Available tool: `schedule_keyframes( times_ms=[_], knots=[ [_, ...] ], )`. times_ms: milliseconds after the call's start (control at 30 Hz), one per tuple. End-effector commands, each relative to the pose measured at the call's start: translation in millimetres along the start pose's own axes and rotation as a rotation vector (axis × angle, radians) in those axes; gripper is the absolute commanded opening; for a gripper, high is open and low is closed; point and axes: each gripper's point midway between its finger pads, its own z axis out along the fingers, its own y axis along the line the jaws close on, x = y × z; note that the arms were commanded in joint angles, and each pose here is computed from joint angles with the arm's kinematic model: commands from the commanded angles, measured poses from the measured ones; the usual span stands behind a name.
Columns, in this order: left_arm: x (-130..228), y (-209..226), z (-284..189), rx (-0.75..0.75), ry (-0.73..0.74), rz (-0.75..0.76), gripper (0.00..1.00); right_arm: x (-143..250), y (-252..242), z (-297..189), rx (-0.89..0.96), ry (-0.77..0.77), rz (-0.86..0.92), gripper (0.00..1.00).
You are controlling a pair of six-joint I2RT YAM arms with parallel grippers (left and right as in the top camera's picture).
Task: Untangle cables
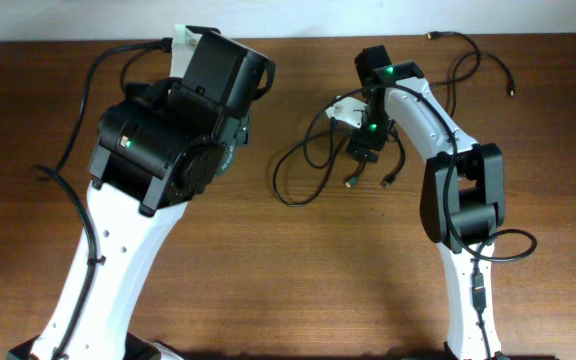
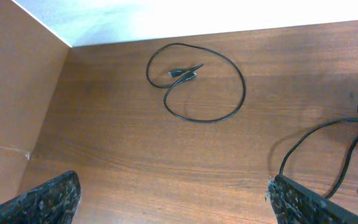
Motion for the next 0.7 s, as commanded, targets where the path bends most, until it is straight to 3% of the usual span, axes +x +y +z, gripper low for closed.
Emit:
schedule_keyframes(
  times_ms=[0,667],
  knots=[
    [-0.9,-0.6,0.0,0.004,-0.003,0.009,0.99,45.9,-0.2,38.9,0.015,0.209,-0.021,0.98],
    [-0.2,-0.3,0.0,0.004,-0.001,0.01,0.99,-16.4,48.9,40.5,-0.054,0.106,-0.127,0.99]
  ],
)
